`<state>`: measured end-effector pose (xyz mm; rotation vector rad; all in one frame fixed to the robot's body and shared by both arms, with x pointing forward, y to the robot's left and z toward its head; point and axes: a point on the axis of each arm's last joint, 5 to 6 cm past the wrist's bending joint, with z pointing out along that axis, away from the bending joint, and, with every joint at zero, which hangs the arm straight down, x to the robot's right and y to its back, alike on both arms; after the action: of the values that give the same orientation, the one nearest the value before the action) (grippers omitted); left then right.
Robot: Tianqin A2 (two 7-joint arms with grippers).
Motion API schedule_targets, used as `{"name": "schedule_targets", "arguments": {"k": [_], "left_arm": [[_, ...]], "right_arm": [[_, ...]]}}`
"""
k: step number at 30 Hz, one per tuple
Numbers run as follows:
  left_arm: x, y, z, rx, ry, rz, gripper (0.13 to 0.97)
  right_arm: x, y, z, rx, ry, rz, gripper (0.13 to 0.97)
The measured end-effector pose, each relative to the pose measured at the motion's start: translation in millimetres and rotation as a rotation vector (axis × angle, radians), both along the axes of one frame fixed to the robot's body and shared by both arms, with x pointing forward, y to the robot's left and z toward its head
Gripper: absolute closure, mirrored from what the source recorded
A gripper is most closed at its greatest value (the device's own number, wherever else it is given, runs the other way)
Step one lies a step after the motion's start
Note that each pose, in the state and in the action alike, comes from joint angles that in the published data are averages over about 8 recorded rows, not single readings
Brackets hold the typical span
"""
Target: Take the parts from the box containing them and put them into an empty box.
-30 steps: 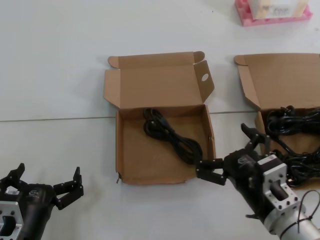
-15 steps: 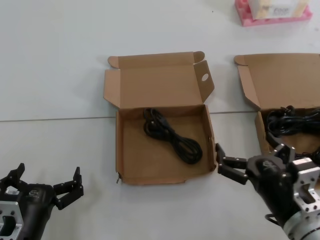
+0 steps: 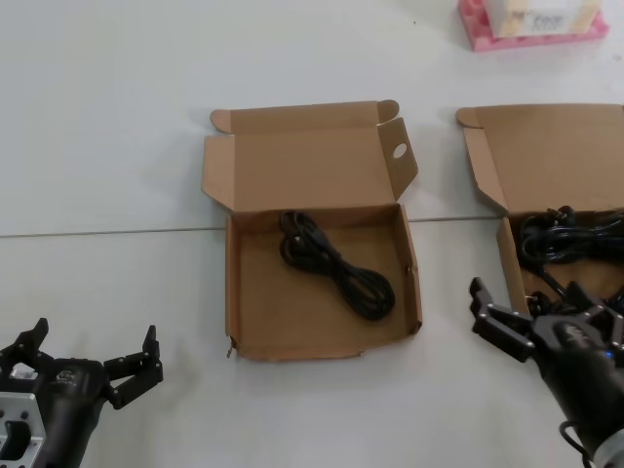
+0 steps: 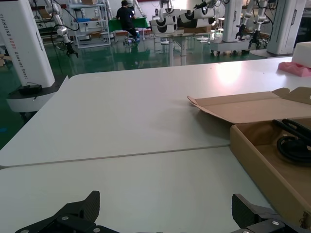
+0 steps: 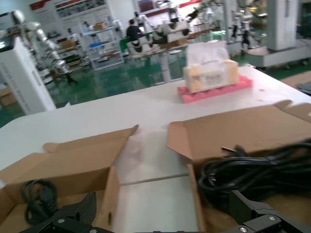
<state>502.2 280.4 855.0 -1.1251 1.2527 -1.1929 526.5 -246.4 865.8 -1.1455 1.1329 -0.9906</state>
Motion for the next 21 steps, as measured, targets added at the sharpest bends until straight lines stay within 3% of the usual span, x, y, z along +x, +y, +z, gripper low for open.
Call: {"name": "schedule_targets", "arguments": {"k": [13, 21], "left_arm": [[0.0, 0.0, 0.0, 0.0, 0.0, 0.0, 0.132], [0.0, 0.0, 0.0, 0.0, 0.0, 0.0, 0.132]], "right_arm": [[-13, -25, -8, 0.17, 0.039, -0.085, 0.13], [-16, -29, -9, 0.199, 0.044, -0.101, 0.13]]}}
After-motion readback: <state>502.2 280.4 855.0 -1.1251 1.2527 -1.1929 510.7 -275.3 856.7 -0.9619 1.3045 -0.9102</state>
